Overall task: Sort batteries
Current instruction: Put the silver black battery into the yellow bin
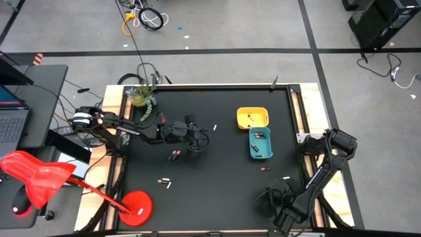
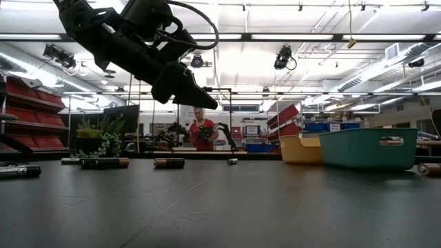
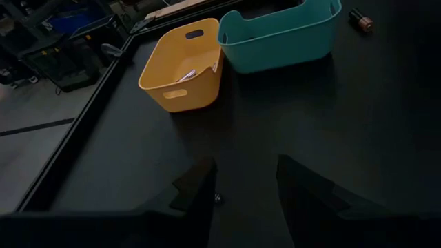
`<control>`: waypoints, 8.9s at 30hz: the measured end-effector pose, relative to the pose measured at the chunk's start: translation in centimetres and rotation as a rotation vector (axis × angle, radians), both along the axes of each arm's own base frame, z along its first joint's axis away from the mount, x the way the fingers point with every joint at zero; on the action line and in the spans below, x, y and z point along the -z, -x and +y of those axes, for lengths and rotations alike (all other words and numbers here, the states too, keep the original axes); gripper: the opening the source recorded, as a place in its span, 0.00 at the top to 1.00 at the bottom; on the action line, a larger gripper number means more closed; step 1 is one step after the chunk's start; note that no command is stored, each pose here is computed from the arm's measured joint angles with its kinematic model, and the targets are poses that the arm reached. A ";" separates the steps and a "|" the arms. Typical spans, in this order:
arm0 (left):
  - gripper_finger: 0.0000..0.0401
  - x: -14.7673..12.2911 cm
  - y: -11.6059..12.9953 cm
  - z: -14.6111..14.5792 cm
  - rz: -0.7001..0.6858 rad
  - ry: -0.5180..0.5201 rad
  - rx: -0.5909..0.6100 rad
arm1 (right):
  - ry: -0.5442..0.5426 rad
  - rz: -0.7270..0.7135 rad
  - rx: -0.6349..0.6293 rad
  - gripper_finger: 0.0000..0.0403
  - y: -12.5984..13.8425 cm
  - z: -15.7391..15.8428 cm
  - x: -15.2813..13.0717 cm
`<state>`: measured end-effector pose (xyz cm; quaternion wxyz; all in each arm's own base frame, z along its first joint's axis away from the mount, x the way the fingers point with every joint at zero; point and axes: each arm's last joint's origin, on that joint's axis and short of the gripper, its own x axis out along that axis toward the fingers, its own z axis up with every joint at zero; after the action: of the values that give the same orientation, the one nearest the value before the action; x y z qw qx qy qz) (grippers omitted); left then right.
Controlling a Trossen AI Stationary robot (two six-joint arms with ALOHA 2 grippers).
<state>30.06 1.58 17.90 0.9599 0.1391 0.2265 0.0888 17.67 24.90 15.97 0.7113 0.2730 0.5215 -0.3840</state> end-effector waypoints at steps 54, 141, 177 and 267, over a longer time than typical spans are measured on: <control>0.61 -0.1 -0.1 -0.2 -0.023 0.052 0.065 | 0.120 0.247 -0.091 0.65 -6.5 -32.7 -9.5; 0.61 0.2 0.0 -0.7 0.018 0.029 0.091 | -0.007 0.510 -0.987 0.97 1.5 -29.0 -0.5; 0.61 0.5 0.2 -0.7 0.059 0.033 0.090 | 0.010 0.397 -0.964 0.63 2.1 -31.2 1.6; 0.61 -0.7 1.0 -0.9 0.051 0.027 0.034 | -0.188 0.145 -0.438 0.68 -3.5 -22.5 -9.2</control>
<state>29.08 0.71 18.63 0.9570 0.1324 0.2498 0.0657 21.13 2.43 25.21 0.7098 0.1903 0.6514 -0.1889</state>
